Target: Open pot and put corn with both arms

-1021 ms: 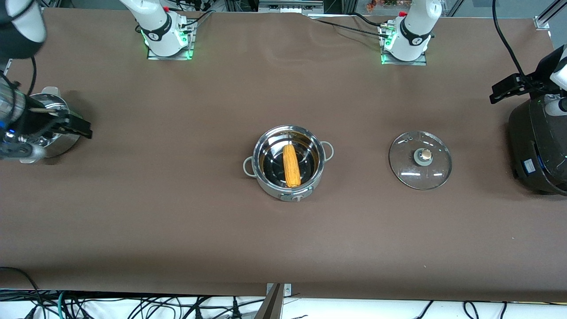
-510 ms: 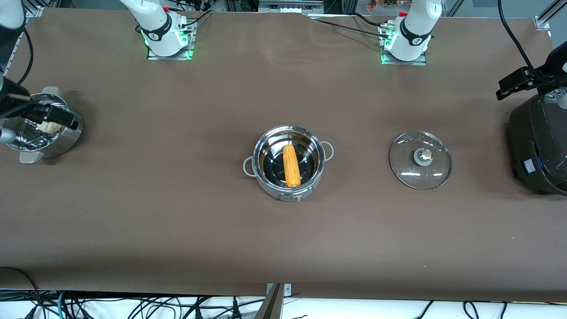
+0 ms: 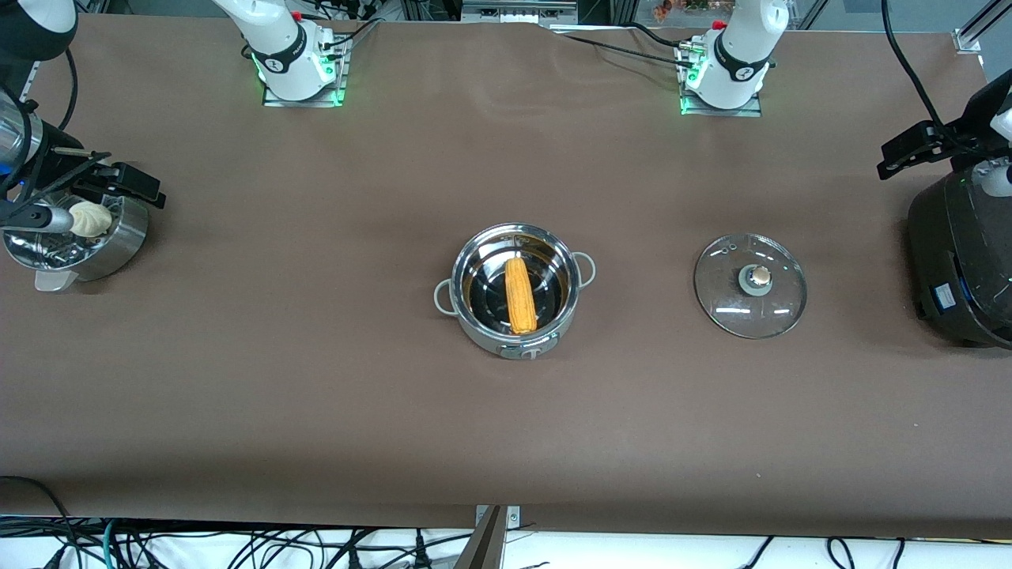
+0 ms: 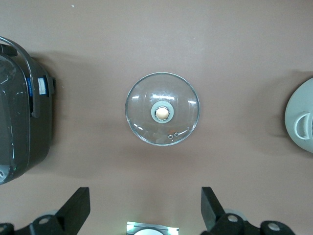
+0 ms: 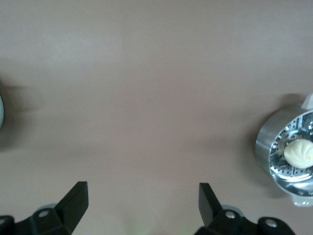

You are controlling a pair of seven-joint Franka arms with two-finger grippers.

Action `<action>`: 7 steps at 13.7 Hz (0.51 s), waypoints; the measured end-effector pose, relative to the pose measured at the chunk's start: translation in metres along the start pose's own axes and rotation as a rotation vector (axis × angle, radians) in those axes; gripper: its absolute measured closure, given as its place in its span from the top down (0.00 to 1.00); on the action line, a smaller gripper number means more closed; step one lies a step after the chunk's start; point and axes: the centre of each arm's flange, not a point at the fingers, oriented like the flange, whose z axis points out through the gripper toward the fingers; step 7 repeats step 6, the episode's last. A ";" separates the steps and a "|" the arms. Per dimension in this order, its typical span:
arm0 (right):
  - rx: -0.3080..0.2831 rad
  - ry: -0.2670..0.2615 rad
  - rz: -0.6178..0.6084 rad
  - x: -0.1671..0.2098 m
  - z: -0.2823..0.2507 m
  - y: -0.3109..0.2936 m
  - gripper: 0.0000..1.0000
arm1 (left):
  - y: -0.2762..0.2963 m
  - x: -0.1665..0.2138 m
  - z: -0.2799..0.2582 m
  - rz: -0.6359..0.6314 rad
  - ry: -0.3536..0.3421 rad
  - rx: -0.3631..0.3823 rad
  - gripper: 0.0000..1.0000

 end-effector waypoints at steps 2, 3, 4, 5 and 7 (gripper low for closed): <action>-0.006 -0.010 -0.024 0.004 0.006 0.003 1.00 | 0.000 0.000 0.000 0.000 0.000 0.000 1.00; -0.009 -0.014 -0.033 0.006 0.008 0.004 1.00 | 0.000 0.000 0.000 0.000 0.000 0.000 1.00; -0.010 -0.015 -0.049 0.007 0.009 0.005 1.00 | 0.000 0.000 0.000 0.000 0.000 0.000 1.00; -0.011 -0.016 -0.067 0.007 0.009 0.006 1.00 | 0.000 0.000 0.000 0.000 0.000 0.000 1.00; -0.012 -0.016 -0.081 0.008 0.010 0.008 1.00 | 0.000 0.000 0.000 0.000 0.000 0.000 1.00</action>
